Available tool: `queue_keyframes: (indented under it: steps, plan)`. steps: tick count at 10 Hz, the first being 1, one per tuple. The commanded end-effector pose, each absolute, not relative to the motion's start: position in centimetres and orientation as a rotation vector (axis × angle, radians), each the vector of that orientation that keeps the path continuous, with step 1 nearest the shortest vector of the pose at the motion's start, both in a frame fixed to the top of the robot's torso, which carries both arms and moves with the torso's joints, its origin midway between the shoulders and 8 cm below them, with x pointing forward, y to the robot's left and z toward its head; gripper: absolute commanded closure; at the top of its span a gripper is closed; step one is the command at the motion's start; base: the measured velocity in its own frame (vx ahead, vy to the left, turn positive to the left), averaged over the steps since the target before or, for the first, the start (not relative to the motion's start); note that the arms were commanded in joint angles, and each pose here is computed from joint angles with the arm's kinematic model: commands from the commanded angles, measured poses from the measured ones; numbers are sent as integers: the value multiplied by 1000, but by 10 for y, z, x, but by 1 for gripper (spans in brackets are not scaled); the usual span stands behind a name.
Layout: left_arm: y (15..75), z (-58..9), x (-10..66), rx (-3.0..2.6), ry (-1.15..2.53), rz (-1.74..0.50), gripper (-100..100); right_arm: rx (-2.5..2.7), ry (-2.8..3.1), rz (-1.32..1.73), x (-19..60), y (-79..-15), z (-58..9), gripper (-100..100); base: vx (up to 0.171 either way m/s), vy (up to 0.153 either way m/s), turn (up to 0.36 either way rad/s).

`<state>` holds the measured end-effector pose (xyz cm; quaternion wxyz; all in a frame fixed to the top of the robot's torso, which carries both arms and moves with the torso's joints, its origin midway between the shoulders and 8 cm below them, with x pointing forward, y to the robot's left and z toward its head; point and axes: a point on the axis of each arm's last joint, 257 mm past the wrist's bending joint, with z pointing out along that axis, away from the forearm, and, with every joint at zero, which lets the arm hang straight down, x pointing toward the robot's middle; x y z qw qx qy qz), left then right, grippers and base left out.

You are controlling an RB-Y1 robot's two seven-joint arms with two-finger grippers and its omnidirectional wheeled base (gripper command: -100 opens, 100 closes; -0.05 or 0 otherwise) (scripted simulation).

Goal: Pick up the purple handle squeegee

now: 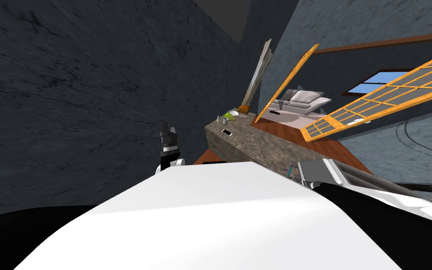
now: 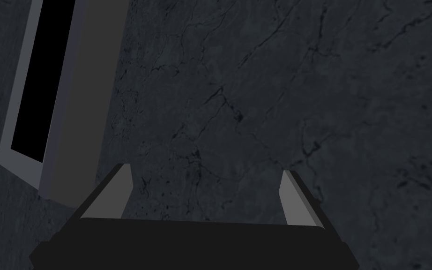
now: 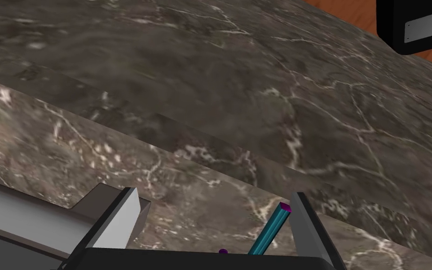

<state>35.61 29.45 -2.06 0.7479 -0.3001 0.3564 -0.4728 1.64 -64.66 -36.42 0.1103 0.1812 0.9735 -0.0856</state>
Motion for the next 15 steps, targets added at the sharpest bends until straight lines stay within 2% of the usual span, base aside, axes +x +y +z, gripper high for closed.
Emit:
queue_keyframes:
  steps: [1,3,4,8,9,10,15]
  plan:
    - [295,-21,356,-656,779,-1034,0,550,2863,-255,3,-643,-370,-100,-13,-16,47]
    - [295,-21,356,-656,779,-1034,0,550,2860,-255,4,-642,-371,-100,-10,-11,29]
    - [295,-21,356,-656,780,-1034,0,550,2860,-257,3,-641,-372,100,0,0,0]
    - [295,-21,356,-656,780,-1034,0,552,2859,-255,3,-641,-372,100,0,-1,-4]
    - [295,-21,356,-656,780,-1034,0,553,2859,-255,3,-641,-372,0,0,0,0]
    - [295,-21,356,-656,780,-1034,0,538,2864,-254,11,-645,-365,100,19,19,-52]
    - [295,-21,356,-656,779,-1034,0,498,2870,-243,40,-649,-351,100,11,13,-38]
